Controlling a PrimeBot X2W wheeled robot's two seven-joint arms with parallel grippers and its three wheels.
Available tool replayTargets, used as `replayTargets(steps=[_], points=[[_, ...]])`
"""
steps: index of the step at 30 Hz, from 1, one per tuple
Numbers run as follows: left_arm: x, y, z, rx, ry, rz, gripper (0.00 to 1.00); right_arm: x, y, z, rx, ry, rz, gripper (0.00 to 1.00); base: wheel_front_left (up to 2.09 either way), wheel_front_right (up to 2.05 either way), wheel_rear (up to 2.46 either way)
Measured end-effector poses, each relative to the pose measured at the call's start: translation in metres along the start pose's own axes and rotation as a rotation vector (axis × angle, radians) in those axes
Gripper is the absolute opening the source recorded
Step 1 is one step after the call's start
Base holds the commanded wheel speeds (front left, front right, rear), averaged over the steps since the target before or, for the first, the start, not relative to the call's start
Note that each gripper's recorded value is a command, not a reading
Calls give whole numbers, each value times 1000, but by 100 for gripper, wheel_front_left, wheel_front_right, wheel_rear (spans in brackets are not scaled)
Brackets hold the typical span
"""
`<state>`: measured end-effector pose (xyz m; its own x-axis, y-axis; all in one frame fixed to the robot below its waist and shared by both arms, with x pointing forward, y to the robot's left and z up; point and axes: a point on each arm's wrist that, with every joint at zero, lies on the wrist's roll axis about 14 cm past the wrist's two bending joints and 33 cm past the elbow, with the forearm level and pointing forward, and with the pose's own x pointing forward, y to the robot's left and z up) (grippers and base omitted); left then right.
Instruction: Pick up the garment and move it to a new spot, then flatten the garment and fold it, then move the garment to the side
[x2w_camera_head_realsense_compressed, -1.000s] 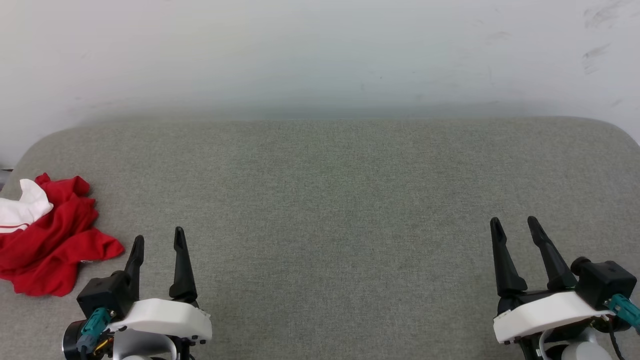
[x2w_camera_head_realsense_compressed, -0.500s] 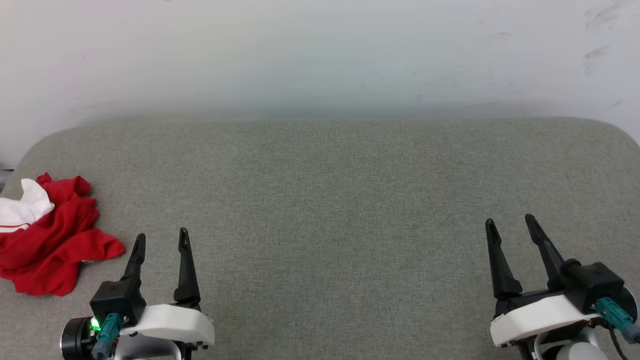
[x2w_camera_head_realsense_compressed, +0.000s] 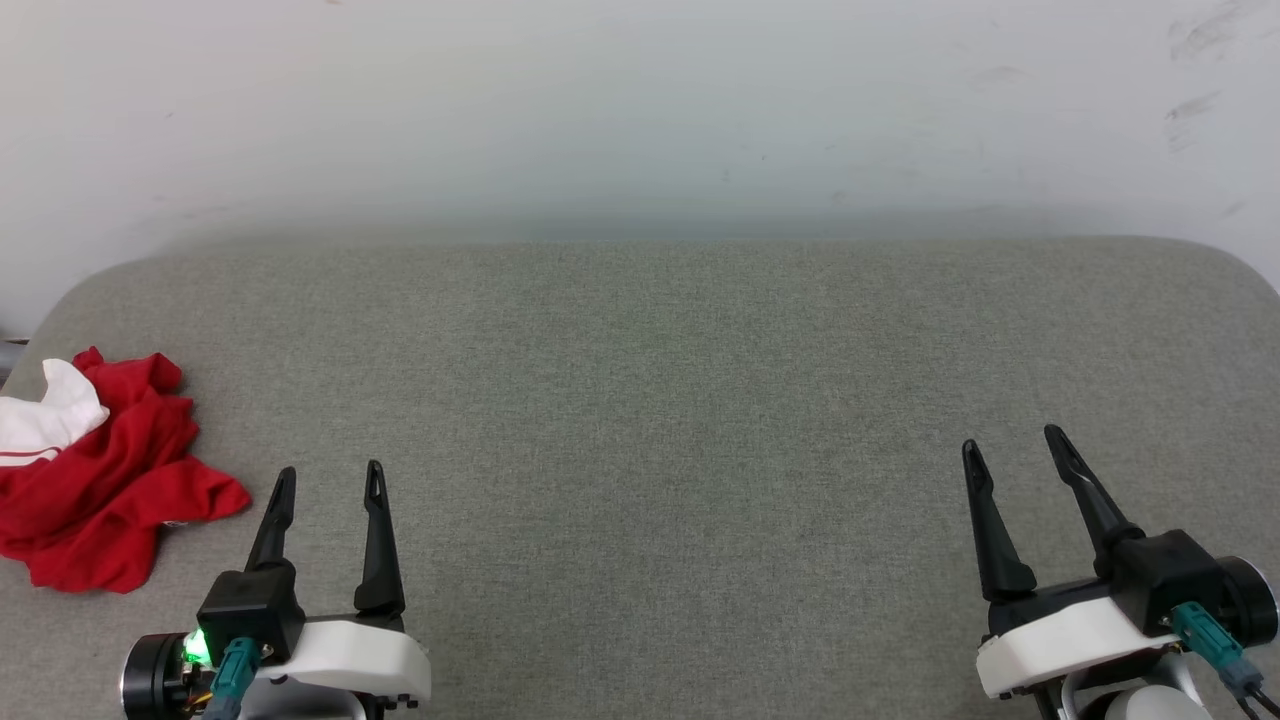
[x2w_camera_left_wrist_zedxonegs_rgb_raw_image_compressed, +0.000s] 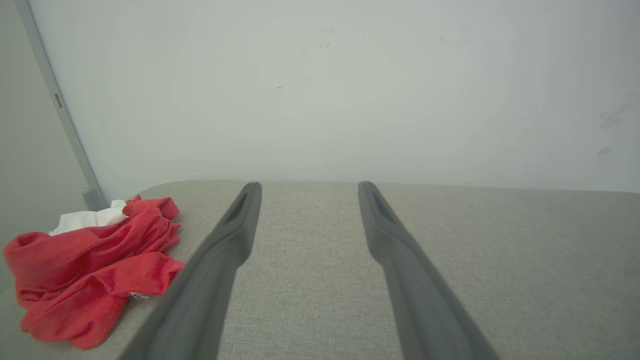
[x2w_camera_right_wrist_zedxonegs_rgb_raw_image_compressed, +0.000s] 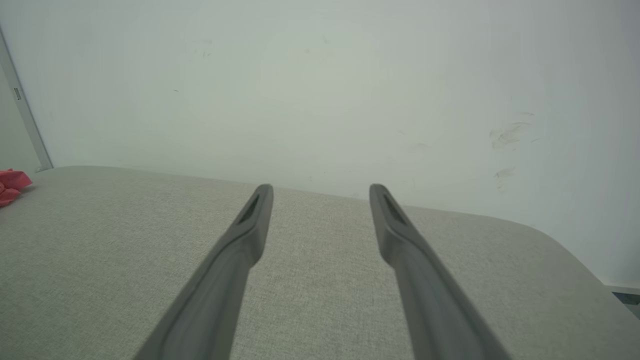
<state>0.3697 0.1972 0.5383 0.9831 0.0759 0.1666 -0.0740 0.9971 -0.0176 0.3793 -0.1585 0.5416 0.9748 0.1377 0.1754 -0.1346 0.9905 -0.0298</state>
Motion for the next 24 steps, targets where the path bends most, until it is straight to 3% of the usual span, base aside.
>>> replayTargets(steps=[9,17,24], points=[[-1,1,0,41,-12,-6,100,-1,0,0,-11,-7,1,100,0,0,0],[-3,4,-4,31,1,-3,100,-4,-5,-7,83,6,-29,100,0,0,0],[-4,5,-9,12,17,-7,100,-4,-6,-8,100,8,-36,100,0,0,0]])
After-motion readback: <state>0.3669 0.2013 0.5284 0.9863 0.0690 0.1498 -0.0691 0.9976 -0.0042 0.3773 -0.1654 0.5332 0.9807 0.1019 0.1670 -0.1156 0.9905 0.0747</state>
